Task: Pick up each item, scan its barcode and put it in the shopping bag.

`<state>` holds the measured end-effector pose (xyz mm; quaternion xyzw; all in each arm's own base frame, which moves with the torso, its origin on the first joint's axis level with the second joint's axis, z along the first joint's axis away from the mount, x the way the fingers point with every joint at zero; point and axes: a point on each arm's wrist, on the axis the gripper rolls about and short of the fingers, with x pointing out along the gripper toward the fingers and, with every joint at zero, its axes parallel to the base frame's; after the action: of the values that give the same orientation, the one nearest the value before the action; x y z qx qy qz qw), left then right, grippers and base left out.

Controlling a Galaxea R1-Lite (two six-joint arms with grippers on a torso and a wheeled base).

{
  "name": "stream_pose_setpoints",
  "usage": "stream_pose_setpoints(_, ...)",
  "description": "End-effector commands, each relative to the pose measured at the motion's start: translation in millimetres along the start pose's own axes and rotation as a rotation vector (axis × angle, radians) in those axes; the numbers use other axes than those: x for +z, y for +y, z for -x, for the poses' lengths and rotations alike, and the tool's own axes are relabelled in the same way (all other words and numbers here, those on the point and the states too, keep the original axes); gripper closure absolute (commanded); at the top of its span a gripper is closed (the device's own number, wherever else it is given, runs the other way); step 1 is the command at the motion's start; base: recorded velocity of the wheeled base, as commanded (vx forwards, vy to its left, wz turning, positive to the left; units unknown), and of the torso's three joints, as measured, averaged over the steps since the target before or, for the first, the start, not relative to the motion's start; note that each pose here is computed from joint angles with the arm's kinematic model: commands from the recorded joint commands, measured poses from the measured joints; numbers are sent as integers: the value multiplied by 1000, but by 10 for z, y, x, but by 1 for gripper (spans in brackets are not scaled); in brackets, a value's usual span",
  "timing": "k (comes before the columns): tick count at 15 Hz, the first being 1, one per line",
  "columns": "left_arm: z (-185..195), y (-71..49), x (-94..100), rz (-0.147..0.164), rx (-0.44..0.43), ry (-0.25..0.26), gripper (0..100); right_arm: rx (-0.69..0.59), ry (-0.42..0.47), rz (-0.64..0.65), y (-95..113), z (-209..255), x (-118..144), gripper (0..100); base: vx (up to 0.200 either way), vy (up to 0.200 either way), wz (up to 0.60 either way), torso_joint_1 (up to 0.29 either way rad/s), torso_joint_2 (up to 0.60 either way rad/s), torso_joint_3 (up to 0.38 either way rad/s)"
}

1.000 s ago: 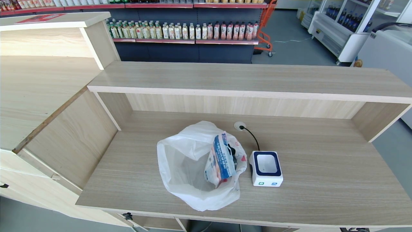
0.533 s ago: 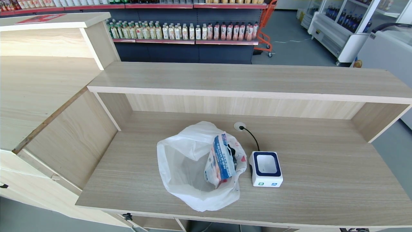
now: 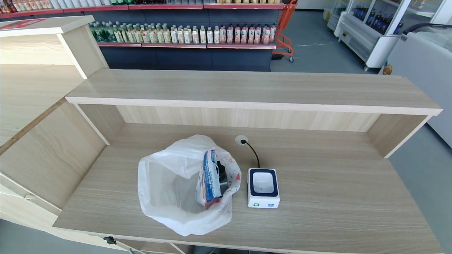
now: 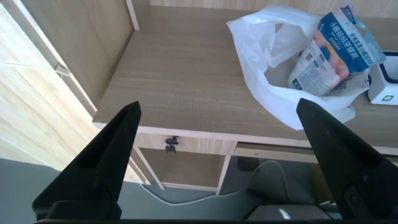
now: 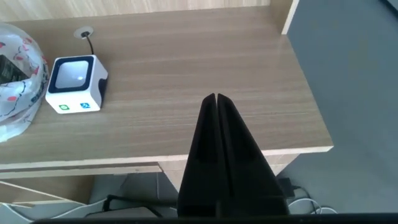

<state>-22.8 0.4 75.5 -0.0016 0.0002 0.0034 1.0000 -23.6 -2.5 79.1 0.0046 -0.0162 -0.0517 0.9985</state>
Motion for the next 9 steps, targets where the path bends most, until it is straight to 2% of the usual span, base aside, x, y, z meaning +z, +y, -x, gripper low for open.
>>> stream_pose_setpoints(1, 0, 0, 0, -3, 1, 0, 0, 1, 3, -8, 1, -3, 2, 100, 0, 0, 0, 0, 0, 0)
stream_pose_setpoints(6, 0, 0, 0, -2, 1, 0, 0, 2, 3, 20, 1, -3, 2, 100, 200, 0, 0, 0, 4, 3)
stream_pose_setpoints(9, 0, 0, 0, 0, 1, 0, 0, 2, 3, 14, 1, -3, 2, 100, 0, 0, 0, 0, 0, 0)
